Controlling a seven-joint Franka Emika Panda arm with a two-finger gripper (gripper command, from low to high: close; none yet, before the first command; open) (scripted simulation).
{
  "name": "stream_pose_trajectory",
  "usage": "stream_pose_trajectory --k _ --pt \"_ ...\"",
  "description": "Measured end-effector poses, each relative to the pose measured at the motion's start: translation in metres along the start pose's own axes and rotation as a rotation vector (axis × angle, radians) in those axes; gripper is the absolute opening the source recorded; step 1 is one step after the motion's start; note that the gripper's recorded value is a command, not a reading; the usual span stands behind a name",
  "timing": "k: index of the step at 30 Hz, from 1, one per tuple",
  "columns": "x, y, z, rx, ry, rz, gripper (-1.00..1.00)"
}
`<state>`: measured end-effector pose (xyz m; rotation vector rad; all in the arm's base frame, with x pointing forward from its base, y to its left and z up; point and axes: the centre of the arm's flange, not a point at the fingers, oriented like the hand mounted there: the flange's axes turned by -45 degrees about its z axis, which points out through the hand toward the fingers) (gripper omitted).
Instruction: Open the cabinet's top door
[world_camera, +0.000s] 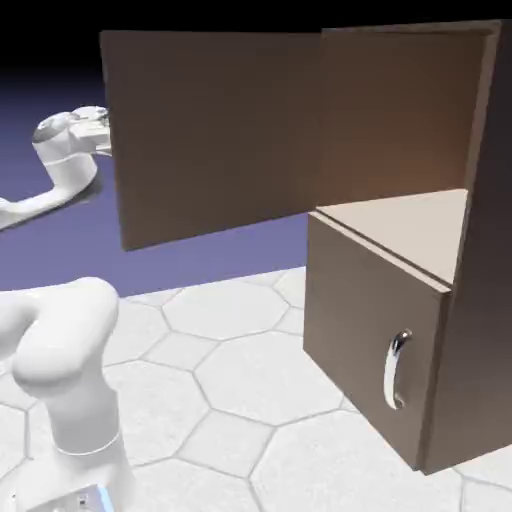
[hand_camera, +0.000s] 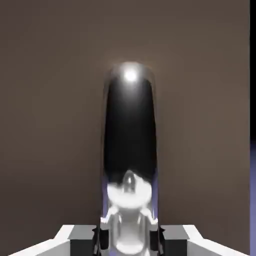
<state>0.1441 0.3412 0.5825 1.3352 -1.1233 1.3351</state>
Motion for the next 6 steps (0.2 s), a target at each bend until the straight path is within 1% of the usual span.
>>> stream_pose_trajectory --k 6 --pt "0.000 -0.020 -0.045 -0.118 0.000 0.000 -1.00"
